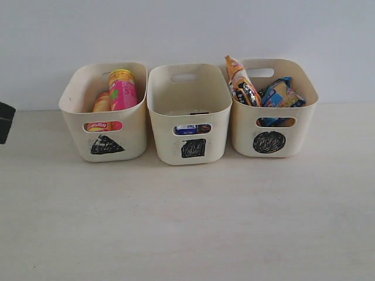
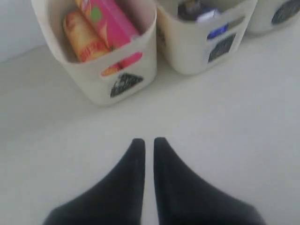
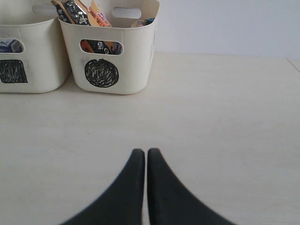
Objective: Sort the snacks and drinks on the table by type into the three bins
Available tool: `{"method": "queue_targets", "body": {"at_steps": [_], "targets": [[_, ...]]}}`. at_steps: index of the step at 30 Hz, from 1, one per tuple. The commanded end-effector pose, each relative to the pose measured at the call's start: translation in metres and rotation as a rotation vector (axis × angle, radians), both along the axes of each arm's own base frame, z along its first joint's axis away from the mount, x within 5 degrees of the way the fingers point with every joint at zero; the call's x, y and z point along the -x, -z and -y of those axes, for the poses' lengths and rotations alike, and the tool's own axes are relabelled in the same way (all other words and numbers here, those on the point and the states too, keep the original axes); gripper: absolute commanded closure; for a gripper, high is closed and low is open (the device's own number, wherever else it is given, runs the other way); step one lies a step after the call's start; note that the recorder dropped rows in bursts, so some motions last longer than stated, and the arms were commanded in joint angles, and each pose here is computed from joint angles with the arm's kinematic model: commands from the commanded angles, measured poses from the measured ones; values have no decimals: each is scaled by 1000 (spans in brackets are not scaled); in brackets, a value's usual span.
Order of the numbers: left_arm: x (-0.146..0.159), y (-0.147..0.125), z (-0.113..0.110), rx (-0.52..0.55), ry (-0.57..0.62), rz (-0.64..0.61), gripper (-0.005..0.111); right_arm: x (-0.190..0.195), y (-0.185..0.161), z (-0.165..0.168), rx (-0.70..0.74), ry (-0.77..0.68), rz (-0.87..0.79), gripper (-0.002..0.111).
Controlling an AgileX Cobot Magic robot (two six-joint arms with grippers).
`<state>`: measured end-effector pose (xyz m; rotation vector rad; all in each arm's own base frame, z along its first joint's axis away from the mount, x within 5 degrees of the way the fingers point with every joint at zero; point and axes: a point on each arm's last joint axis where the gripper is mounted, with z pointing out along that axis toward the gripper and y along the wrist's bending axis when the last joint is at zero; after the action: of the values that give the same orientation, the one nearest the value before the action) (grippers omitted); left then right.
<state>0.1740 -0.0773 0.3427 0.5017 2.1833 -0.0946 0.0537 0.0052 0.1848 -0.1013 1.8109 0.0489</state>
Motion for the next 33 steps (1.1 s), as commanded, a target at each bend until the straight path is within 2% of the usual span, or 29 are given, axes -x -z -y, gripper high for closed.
{"method": "queue_targets", "body": {"at_steps": [1, 7, 17, 23, 28, 33], "targets": [[14, 0, -10, 119, -4, 161, 102, 0, 1, 0, 2, 2, 8, 109], [42, 10, -32, 202, -57, 302, 102, 0, 1, 0, 4, 1, 8, 109], [76, 57, -61, 235, -208, 437, 102, 0, 1, 0, 2, 2, 8, 109], [93, 90, -69, 242, -264, 495, 102, 0, 1, 0, 5, 1, 9, 109], [101, 107, -72, 262, -294, 537, 102, 0, 1, 0, 3, 1, 8, 109], [103, 119, -73, 265, -302, 524, 102, 0, 1, 0, 4, 1, 8, 109]]}}
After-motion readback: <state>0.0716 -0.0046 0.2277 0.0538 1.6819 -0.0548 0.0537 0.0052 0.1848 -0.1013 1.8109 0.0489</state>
